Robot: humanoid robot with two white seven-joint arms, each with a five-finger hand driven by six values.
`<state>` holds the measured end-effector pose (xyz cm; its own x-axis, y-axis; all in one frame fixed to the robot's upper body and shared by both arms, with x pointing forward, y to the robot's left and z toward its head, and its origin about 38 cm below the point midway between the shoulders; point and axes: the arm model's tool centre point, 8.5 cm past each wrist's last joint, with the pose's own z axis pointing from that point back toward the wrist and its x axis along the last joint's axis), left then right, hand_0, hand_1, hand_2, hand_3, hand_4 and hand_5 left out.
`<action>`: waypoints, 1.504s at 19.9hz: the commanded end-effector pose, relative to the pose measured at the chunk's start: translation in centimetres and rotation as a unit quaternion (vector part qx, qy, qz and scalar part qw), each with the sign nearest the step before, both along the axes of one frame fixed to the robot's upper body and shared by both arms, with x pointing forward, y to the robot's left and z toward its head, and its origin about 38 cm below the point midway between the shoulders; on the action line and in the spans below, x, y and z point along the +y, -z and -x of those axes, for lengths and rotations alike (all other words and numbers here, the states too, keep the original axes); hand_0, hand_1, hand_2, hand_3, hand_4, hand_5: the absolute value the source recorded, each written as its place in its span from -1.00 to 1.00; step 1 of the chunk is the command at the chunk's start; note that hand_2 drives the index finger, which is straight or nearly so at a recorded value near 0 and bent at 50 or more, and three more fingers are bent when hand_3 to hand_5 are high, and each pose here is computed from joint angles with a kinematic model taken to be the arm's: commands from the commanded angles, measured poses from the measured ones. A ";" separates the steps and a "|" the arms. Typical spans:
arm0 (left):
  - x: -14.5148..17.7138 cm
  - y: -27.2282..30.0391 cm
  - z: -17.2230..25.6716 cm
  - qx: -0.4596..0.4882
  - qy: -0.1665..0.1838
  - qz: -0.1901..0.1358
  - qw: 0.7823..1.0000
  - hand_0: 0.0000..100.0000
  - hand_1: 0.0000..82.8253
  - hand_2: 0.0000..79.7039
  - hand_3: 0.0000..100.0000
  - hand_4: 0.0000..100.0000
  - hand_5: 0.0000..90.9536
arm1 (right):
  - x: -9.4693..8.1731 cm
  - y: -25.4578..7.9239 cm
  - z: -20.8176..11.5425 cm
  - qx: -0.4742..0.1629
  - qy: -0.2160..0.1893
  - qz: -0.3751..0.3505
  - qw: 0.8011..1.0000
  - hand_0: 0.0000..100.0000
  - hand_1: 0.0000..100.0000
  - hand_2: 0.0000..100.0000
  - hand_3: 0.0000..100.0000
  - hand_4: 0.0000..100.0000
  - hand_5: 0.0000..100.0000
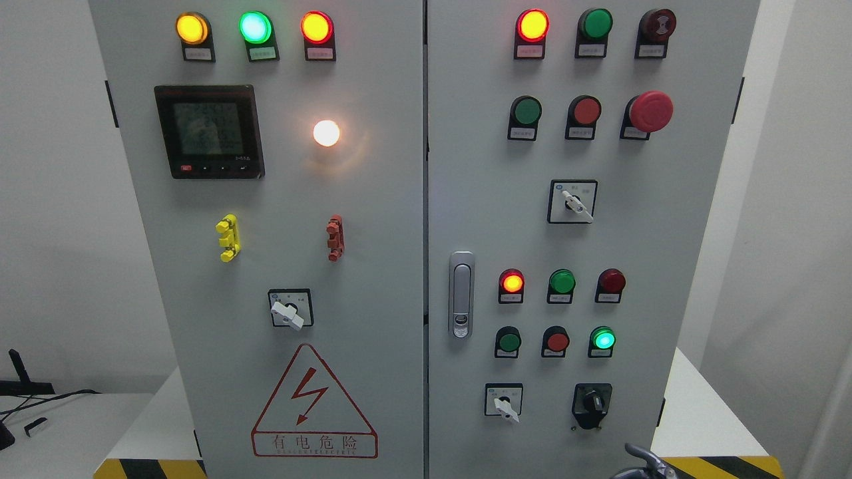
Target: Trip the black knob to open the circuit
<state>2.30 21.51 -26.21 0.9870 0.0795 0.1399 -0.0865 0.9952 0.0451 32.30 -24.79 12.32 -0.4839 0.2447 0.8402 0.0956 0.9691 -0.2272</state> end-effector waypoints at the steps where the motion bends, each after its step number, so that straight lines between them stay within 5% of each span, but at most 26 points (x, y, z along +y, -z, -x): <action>1: 0.0 0.0 0.0 0.000 0.015 0.000 1.000 -0.76 -0.06 -1.00 -1.00 -1.00 -1.00 | -0.7 0.7 3.8 0.018 -0.042 -0.029 0.999 -0.73 -0.51 -1.00 -1.00 -1.00 -1.00; 15: -0.1 0.0 -0.1 -0.001 0.015 0.001 1.000 -0.76 -0.06 -1.00 -1.00 -1.00 -1.00 | -2.9 0.3 6.1 0.063 -0.083 -0.017 0.994 -0.78 -0.95 -1.00 -1.00 -1.00 -1.00; 30: -0.1 0.0 -0.1 -0.001 0.015 0.001 1.000 -0.76 -0.06 -1.00 -1.00 -1.00 -1.00 | -2.6 -0.4 6.0 0.072 -0.092 -0.014 0.993 -0.81 -0.90 -1.00 -0.95 -1.00 -1.00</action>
<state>2.30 21.51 -26.21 0.9870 0.0794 0.1399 -0.0865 0.9952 0.0451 26.44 -27.17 11.57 -0.3638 0.1277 0.9227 -0.1093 0.9779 -0.1784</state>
